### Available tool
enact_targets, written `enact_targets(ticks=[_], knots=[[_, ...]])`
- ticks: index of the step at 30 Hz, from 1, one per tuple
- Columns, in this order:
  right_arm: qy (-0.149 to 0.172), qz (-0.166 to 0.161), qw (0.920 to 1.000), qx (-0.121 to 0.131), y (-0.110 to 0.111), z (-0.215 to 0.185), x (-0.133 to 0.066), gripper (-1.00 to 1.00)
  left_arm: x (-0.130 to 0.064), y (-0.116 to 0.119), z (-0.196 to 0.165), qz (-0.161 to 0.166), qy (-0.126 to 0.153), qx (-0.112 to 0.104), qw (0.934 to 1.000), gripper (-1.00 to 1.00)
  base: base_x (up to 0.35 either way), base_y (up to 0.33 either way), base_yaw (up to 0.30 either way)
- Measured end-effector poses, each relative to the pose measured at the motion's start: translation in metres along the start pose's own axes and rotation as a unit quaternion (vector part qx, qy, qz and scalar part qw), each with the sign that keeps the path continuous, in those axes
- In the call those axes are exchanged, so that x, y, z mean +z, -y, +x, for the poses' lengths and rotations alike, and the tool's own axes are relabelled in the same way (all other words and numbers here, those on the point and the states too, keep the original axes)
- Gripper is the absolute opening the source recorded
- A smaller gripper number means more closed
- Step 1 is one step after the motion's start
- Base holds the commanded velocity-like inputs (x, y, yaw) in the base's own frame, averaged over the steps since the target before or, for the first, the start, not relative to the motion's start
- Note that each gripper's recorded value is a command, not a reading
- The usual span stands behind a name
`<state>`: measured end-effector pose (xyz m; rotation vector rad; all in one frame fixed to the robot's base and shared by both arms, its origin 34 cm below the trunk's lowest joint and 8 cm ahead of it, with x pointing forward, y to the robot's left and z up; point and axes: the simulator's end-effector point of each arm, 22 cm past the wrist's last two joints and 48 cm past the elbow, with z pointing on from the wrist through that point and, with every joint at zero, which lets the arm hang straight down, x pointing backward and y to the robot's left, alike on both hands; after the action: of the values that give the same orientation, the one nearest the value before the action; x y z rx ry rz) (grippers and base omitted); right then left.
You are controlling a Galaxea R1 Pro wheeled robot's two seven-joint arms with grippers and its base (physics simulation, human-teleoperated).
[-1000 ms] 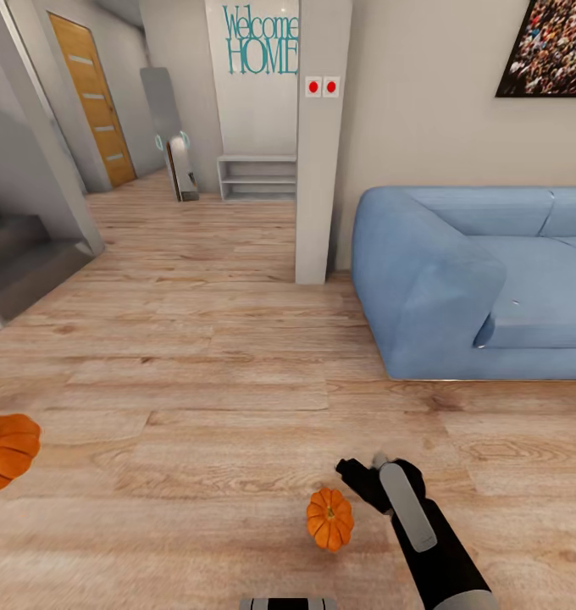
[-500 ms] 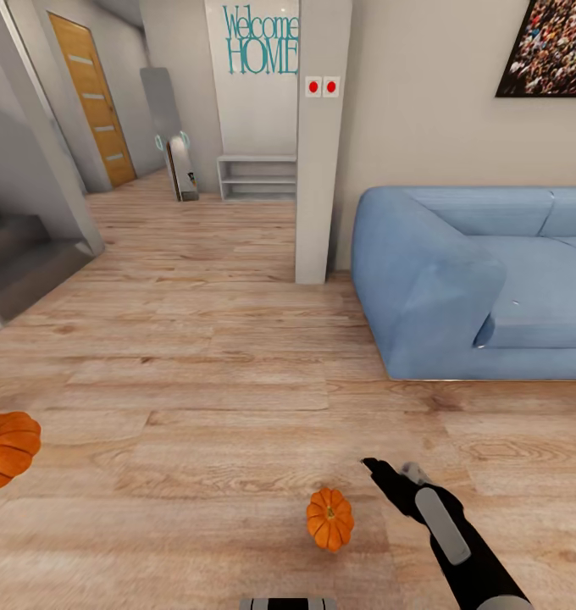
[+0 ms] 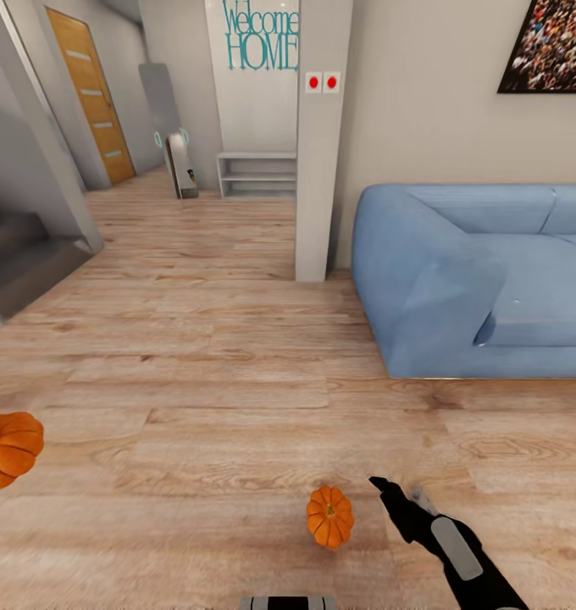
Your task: Place each of the two pumpkins and all three candles from the living room inside a cabinet in the living room (use any cabinet), then make sure every cabinet is closed, and position the cauldron so it is next to a table in the living room.
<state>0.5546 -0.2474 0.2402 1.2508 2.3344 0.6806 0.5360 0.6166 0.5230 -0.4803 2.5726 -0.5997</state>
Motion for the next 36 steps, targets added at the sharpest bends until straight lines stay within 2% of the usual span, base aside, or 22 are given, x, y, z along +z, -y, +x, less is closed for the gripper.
enact_targets(ticks=[7,16,19,23,36], knots=[[-0.008,0.008,0.9998,0.014,0.013,0.011,0.009,1.0,0.012,-0.006,0.005,-0.006,-0.012,-0.005,0.9999,-1.0,0.0,0.0,0.0],[-0.017,-0.004,0.9997,0.016,0.021,0.013,0.016,1.0,0.027,-0.014,0.012,-0.012,-0.029,-0.011,0.9995,-1.0,0.0,0.0,0.0],[-0.019,-0.039,0.999,0.015,0.009,0.015,0.017,1.0,0.03,-0.016,0.013,-0.014,-0.033,-0.012,0.9993,-1.0,0.0,0.0,0.0],[-0.026,-0.057,0.9978,0.019,0.008,0.021,0.02,1.0,0.036,-0.02,0.017,-0.018,-0.04,-0.014,0.999,-1.0,0.0,0.0,0.0],[-0.048,-0.02,0.9982,0.029,0.047,0.042,0.032,1.0,0.056,-0.033,0.027,-0.029,-0.062,-0.023,0.9974,-1.0,0.0,0.0,0.0]])
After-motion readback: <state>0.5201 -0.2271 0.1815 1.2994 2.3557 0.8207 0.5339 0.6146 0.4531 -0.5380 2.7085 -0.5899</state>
